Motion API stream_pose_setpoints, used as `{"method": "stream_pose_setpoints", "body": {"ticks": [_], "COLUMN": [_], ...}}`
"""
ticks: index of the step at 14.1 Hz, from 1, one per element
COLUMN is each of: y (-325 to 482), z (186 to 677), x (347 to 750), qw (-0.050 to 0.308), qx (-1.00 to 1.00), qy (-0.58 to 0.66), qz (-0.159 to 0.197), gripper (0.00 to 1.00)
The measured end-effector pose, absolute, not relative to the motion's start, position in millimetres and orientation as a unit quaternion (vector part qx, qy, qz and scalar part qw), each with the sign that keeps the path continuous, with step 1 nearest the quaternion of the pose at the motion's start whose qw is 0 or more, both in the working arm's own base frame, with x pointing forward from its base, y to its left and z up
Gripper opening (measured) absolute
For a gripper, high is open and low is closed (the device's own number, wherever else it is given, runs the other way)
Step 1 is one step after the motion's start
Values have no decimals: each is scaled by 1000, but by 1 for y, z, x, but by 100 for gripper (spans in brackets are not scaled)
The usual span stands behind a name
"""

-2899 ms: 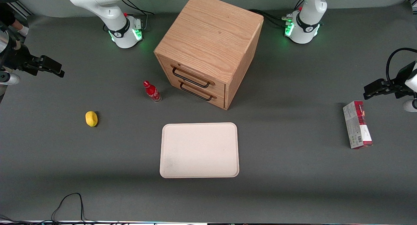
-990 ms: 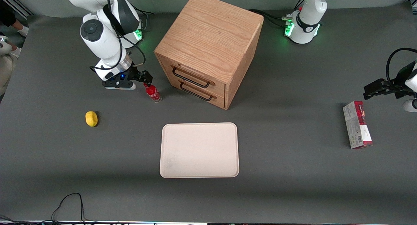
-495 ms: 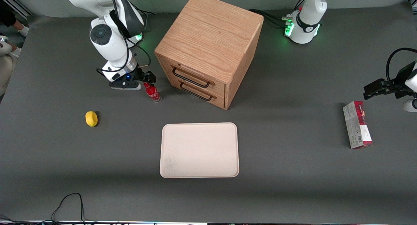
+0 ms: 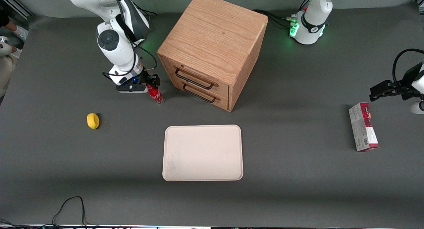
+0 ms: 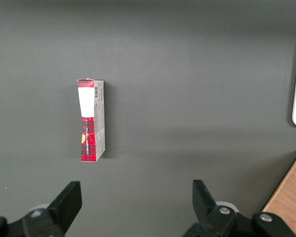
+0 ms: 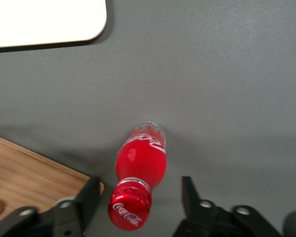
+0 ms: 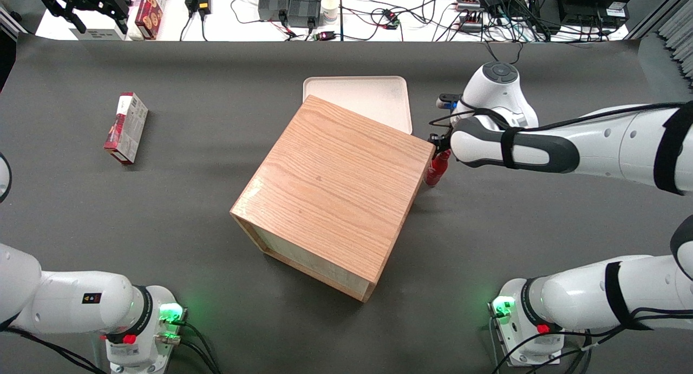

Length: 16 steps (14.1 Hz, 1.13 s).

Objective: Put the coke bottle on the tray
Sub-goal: 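Close the right gripper around the red bottle's body, then lift the bottle and carry it toward the cream tray's corner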

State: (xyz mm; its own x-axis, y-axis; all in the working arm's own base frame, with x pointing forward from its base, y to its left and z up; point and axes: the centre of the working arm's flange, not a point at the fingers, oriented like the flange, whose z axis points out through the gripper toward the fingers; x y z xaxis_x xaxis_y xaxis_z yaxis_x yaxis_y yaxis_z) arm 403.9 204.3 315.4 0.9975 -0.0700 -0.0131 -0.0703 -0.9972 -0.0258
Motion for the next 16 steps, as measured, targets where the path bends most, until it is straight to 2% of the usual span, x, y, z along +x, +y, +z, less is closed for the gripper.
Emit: {"method": "stream_pose_setpoints", "body": {"ticks": [3,4,8,10,14,16], "y": [205,205,205,207,202,196], "z": [315,316,320,338,429,480], "x": [404,404,407,420,470,496], "qw": [13,13,15,16,15,1], "qx": [-999,-999,-999,-999,-998,-998], "qy": [35,35,36,41,62,62], "qz": [6,6,3,5,21,26], "gripper": [35,32,32,32,32,32]}}
